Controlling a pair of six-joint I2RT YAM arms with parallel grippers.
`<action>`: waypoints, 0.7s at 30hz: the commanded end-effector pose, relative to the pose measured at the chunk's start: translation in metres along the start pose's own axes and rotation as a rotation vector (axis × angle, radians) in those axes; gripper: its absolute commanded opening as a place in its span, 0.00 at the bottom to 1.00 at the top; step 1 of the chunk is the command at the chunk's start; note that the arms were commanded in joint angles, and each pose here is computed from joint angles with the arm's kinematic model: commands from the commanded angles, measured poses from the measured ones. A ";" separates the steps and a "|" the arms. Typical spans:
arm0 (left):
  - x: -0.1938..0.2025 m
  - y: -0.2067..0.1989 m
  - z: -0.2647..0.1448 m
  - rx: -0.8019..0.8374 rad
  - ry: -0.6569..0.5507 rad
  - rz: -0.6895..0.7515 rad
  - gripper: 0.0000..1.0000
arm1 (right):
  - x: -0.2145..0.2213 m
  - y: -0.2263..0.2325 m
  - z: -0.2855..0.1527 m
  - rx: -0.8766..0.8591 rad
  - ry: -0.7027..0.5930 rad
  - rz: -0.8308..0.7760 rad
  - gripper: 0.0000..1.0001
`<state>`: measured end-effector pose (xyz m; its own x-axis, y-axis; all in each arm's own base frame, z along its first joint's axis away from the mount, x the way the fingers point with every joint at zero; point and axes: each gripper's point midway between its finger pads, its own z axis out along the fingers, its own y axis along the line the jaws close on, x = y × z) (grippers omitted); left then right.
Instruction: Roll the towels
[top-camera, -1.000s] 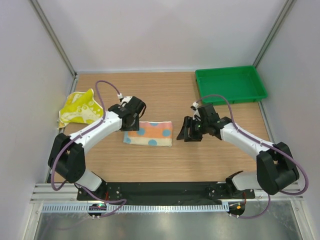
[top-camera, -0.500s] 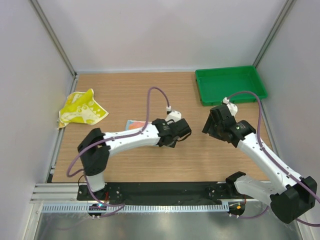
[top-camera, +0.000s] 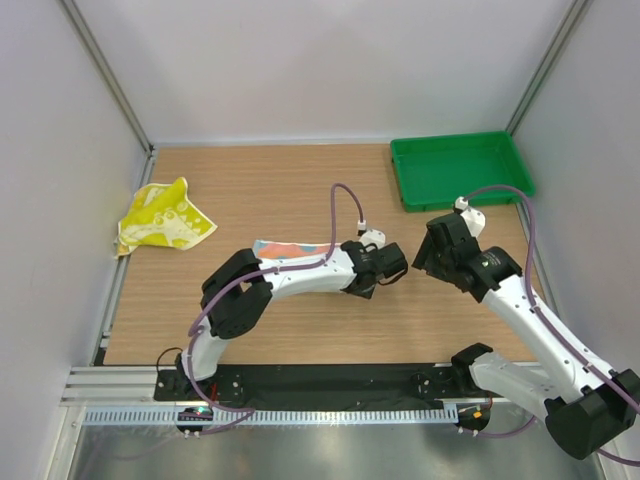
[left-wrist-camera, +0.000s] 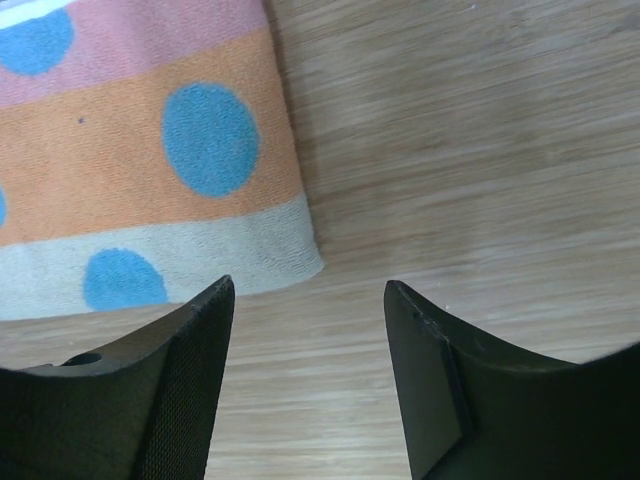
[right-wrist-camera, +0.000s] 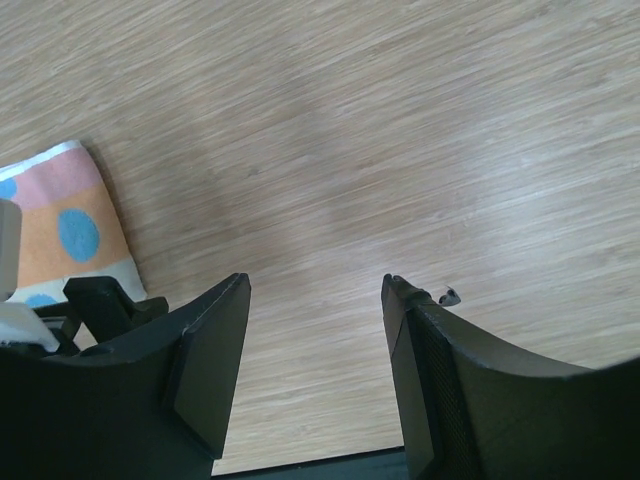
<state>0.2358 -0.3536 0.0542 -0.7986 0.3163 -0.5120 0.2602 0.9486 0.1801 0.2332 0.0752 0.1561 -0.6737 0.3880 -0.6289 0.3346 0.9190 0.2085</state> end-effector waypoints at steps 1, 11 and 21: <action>-0.010 -0.010 0.006 0.000 -0.021 -0.045 0.60 | -0.010 -0.003 -0.001 0.022 -0.038 -0.024 0.62; -0.001 -0.006 0.028 -0.069 -0.022 -0.038 0.49 | -0.003 -0.004 0.006 0.028 -0.011 -0.061 0.61; 0.014 -0.002 0.045 -0.050 -0.030 -0.024 0.21 | 0.002 0.007 0.011 -0.010 0.021 -0.065 0.60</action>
<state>0.2453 -0.3529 0.0197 -0.7944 0.3193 -0.5167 0.2287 0.9453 0.2326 0.2343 0.0747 0.1467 -0.7129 0.3287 -0.6195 0.3022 0.9411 0.1516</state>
